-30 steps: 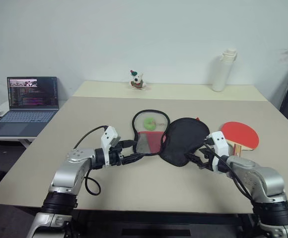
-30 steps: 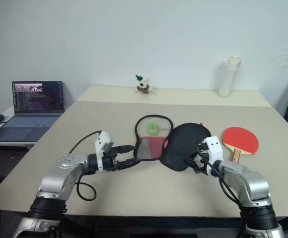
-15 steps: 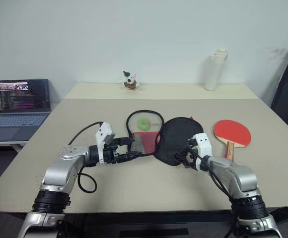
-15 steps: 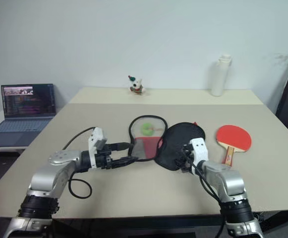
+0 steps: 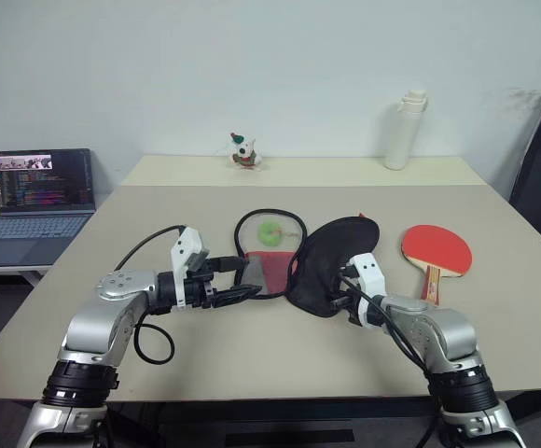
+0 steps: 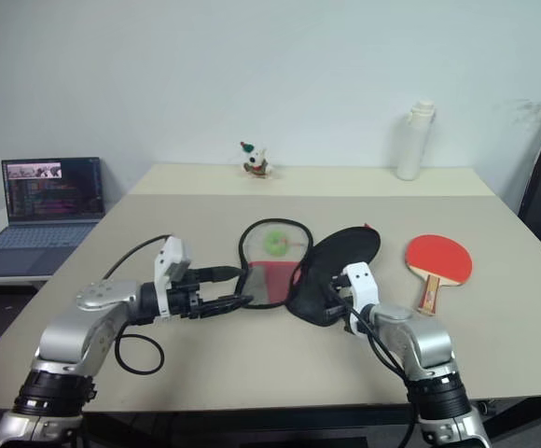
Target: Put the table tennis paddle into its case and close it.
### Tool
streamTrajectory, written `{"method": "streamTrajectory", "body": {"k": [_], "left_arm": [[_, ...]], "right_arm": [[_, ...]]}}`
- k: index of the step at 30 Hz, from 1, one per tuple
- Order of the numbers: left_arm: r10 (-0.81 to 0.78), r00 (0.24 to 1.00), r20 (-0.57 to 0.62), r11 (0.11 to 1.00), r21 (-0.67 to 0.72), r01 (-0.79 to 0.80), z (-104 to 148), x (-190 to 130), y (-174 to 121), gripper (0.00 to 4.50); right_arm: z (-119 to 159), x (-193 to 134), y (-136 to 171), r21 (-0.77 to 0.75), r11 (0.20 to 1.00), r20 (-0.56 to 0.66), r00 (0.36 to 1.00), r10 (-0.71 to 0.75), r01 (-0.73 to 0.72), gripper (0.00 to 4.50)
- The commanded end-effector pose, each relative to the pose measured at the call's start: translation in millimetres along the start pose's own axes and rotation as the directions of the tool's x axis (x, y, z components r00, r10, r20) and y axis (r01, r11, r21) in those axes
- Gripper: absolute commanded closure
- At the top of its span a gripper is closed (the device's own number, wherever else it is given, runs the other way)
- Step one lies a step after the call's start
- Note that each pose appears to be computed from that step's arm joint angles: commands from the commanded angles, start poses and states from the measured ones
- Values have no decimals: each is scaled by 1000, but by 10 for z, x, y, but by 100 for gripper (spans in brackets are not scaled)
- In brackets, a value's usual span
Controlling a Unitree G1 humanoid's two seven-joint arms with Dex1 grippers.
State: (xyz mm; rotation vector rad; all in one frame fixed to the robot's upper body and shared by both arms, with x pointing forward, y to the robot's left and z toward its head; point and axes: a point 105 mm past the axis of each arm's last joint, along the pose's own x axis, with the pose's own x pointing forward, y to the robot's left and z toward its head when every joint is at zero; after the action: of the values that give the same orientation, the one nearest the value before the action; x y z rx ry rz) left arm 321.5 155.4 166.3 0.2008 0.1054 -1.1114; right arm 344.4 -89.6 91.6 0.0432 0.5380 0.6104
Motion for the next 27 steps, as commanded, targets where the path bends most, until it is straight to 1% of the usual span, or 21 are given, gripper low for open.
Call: {"method": "streamTrajectory", "body": {"k": [1,5,13,17,21,25,27], "left_arm": [[-37,999,27,999,36,36,109,48,-90,76],[-53,998,24,998,38,52,92,98,-126,76],[-66,998,17,997,45,65,76,139,-143,76],[-67,998,13,997,49,66,64,153,-152,76],[-67,998,8,996,52,67,45,155,-159,76],[-69,998,4,996,54,68,32,159,-162,76],[-70,998,3,996,55,70,27,163,-163,76]], "right_arm": [[59,-176,-116,-8,1000,0,1000,12,-12,446],[58,-353,-430,-15,1000,-58,998,-14,14,446],[235,-504,-836,-80,996,-108,993,-54,45,446],[287,-500,-952,-89,995,-132,990,-52,40,446],[307,-483,-995,-85,996,-134,990,-42,31,446],[325,-495,-1086,-104,992,-116,989,-88,76,354],[366,-532,-1123,-117,988,-96,989,-115,103,282]]}}
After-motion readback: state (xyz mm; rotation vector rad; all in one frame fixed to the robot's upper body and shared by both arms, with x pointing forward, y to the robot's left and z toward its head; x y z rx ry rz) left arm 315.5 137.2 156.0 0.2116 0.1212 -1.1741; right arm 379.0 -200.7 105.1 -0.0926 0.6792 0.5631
